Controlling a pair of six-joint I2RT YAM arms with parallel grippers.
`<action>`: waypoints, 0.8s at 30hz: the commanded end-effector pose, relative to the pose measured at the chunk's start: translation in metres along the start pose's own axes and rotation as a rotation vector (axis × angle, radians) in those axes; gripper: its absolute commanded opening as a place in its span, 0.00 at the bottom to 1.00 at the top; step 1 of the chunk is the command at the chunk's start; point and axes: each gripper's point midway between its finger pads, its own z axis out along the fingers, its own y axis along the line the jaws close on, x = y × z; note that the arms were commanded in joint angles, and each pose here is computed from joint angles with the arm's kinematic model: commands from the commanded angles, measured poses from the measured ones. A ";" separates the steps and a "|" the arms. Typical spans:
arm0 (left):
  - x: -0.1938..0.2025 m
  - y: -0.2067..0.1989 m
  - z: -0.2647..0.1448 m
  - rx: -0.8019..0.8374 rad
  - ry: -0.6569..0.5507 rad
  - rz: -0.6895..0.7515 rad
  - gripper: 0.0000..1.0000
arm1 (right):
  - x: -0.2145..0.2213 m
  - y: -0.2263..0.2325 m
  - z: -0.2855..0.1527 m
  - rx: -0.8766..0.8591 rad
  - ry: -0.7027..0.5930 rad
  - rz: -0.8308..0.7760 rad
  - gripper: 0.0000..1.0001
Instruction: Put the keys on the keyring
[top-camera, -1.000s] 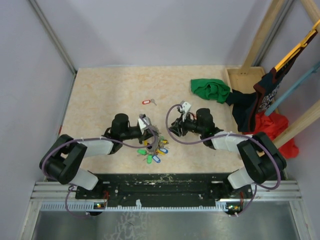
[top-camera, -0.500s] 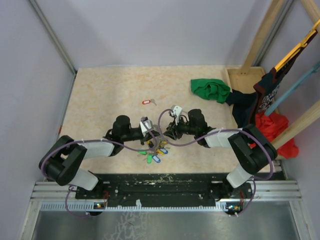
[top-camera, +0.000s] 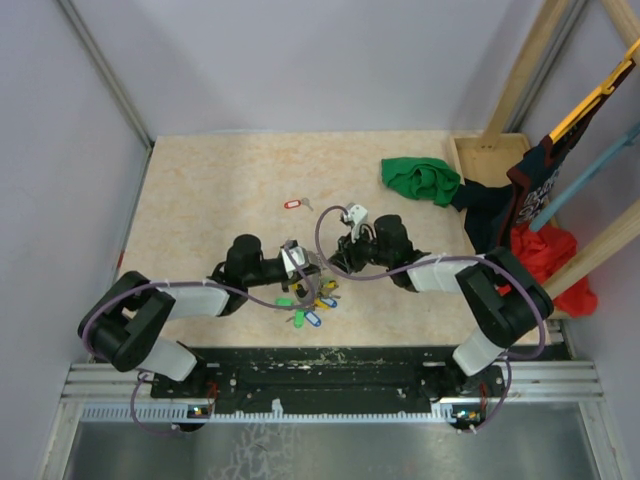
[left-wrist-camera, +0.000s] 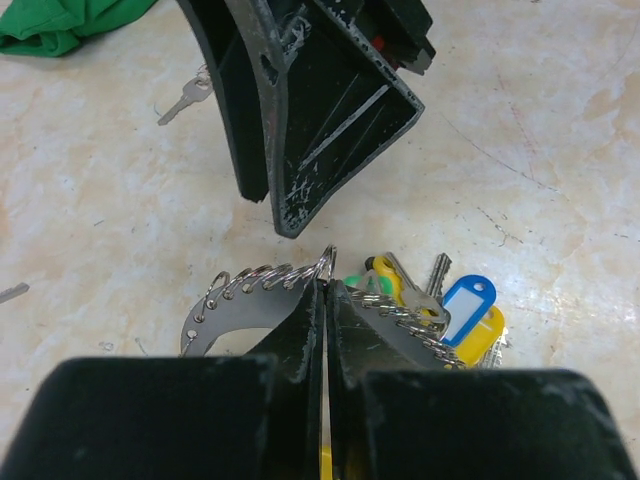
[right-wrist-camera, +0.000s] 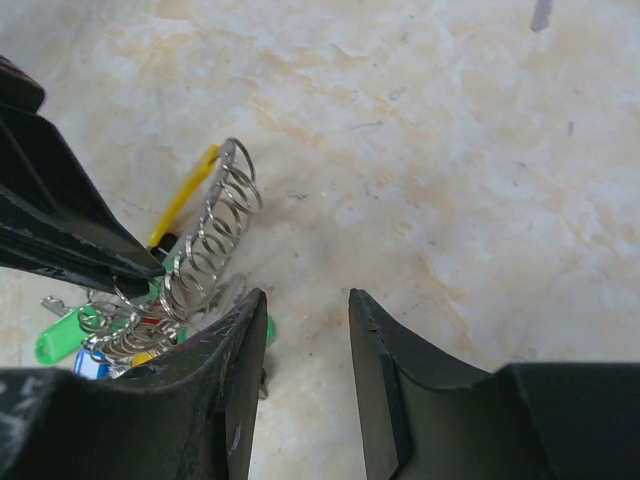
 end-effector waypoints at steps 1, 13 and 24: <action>-0.010 0.012 -0.003 -0.067 -0.023 0.049 0.00 | -0.023 -0.010 -0.014 0.111 -0.019 -0.007 0.40; -0.006 0.041 -0.013 -0.245 0.020 0.040 0.00 | -0.004 -0.057 -0.101 0.670 0.178 0.269 0.44; -0.005 0.040 -0.008 -0.219 0.042 0.012 0.00 | 0.034 -0.078 -0.128 0.835 0.267 0.445 0.42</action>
